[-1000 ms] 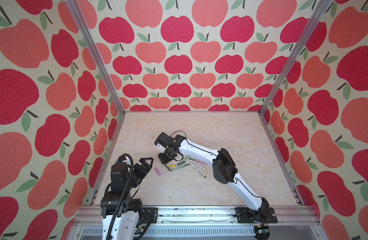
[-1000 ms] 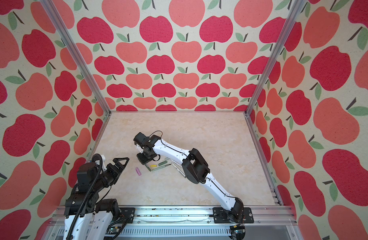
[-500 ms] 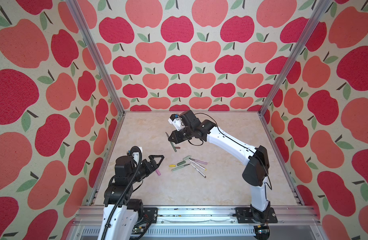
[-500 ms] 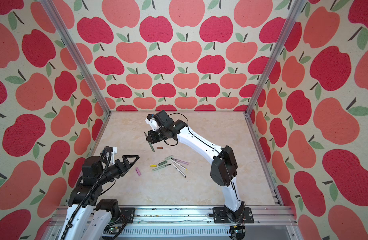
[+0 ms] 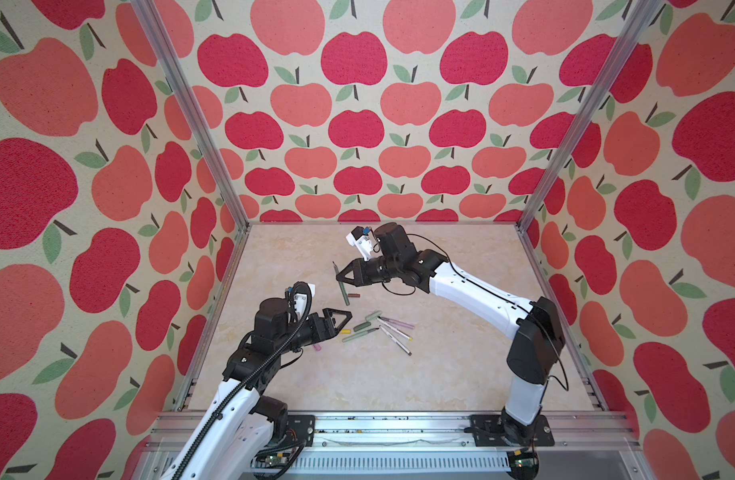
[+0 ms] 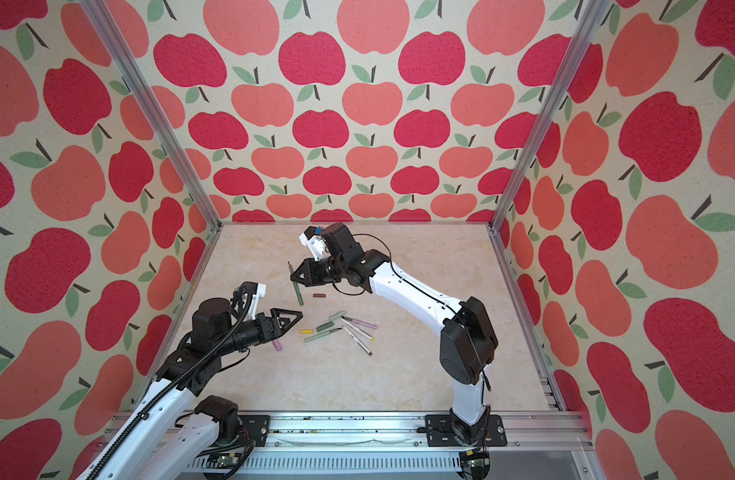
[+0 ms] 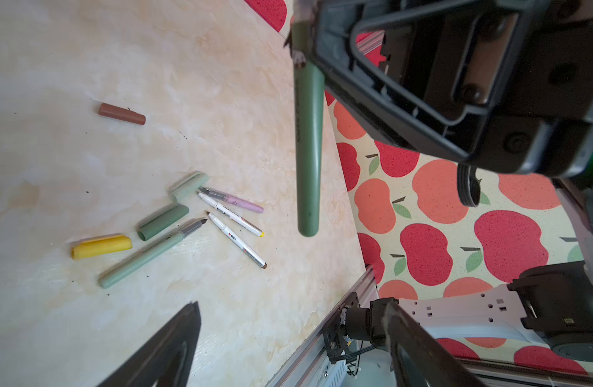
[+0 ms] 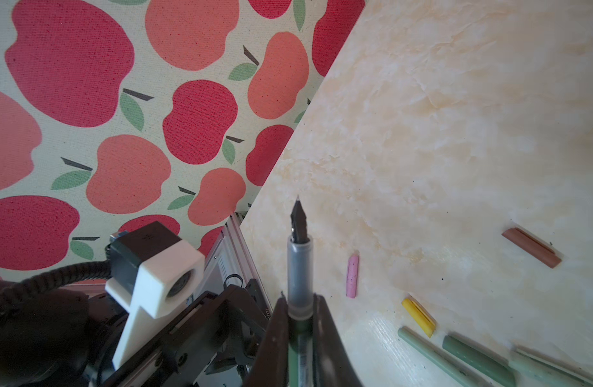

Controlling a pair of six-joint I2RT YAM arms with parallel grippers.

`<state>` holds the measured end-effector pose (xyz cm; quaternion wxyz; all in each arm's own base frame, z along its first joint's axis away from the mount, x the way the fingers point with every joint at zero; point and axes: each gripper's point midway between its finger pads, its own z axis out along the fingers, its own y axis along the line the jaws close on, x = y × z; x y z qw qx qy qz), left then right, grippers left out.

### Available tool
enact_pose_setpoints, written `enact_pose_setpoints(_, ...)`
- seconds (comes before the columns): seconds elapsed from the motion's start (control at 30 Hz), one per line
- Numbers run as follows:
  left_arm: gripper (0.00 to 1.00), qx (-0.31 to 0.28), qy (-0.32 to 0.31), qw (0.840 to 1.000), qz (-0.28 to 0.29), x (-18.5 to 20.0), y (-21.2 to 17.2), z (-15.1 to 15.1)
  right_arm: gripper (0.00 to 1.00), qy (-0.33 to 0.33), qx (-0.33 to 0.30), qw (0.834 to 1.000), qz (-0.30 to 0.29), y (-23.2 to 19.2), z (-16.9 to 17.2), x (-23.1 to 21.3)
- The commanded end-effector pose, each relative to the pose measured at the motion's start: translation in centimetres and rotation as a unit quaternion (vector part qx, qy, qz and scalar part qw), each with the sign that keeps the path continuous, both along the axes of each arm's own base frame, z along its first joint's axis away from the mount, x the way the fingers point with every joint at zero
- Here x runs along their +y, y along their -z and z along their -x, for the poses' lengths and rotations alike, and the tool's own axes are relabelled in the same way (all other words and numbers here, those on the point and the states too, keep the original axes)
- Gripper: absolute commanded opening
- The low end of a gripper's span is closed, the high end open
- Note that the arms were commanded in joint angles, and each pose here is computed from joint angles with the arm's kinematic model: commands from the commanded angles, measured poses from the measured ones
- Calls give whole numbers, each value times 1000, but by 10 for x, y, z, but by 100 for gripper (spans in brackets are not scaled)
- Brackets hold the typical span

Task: Insert the pens into the pen caps
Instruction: 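Pass the fountain pen to the left gripper, closing it on the barrel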

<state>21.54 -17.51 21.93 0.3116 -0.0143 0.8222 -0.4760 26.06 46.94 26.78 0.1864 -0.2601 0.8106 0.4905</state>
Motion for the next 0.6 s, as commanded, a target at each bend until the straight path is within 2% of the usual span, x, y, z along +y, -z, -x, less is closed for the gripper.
enact_pose_setpoints(0.0,87,-60,-2,998,35,-8,-36,-14,10,-13,-2,999,-51,-31,12,1)
enact_pose_setpoints(0.57,69,-65,-33,996,44,-7,-45,-26,6,-54,-12,994,-91,-45,36,0)
